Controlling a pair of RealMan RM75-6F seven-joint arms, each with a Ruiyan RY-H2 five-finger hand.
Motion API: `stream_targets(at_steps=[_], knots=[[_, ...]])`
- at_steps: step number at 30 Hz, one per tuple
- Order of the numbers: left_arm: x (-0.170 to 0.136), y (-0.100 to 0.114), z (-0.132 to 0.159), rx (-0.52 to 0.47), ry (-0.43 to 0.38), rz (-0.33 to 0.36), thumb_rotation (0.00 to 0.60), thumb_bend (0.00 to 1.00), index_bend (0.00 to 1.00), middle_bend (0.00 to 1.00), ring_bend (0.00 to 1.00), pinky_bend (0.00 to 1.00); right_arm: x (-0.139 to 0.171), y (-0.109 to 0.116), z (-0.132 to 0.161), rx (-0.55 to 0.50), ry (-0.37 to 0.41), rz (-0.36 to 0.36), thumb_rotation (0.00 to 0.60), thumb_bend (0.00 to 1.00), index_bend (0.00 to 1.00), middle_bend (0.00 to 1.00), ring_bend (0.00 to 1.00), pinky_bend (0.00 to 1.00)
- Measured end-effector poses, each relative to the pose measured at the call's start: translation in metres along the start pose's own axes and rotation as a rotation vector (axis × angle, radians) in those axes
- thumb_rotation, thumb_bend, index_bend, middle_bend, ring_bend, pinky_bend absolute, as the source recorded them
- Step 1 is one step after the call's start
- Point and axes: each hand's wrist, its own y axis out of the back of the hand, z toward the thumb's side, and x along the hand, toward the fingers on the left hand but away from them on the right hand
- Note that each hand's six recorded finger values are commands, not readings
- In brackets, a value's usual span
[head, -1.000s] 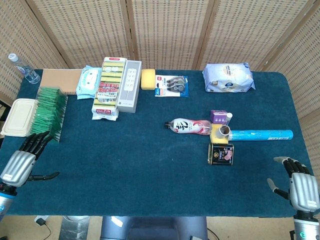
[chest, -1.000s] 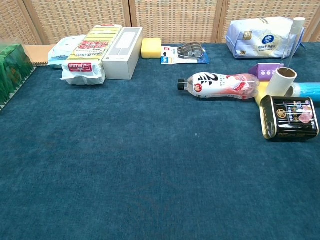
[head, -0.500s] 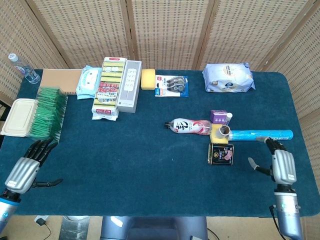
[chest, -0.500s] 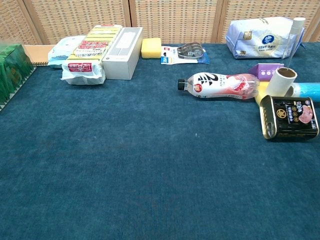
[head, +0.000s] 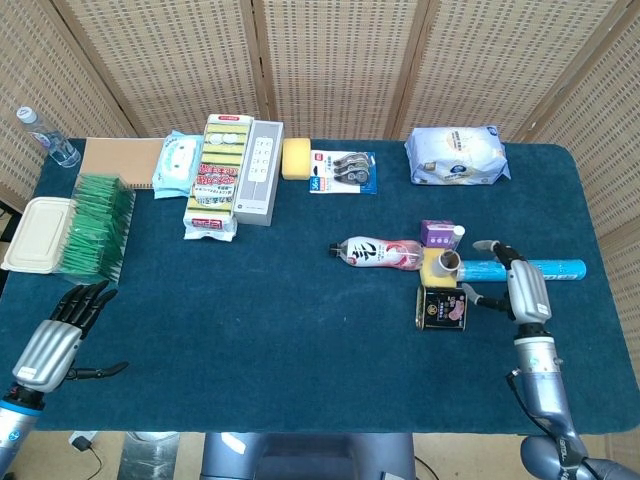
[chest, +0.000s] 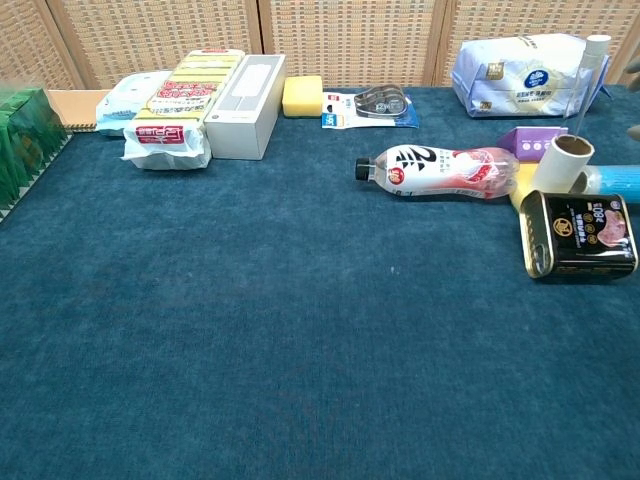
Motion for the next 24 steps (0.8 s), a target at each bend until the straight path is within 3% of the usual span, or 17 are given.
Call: stream_targets(at_steps=[16, 24], knots=[[0.002, 0.001, -0.003, -0.004, 0.008, -0.001, 0.386, 0.00, 0.00, 0.00, 0.00, 0.03, -0.035, -0.014, 0.007, 0.050, -0.022, 0.040, 0.600, 0.27, 0.27, 0.34, 0.30, 0.31], [0.002, 0.001, -0.003, -0.004, 0.010, -0.001, 0.383, 0.00, 0.00, 0.00, 0.00, 0.03, -0.040, -0.024, 0.011, 0.061, -0.021, 0.056, 0.600, 0.27, 0.34, 0.39, 0.37, 0.36]])
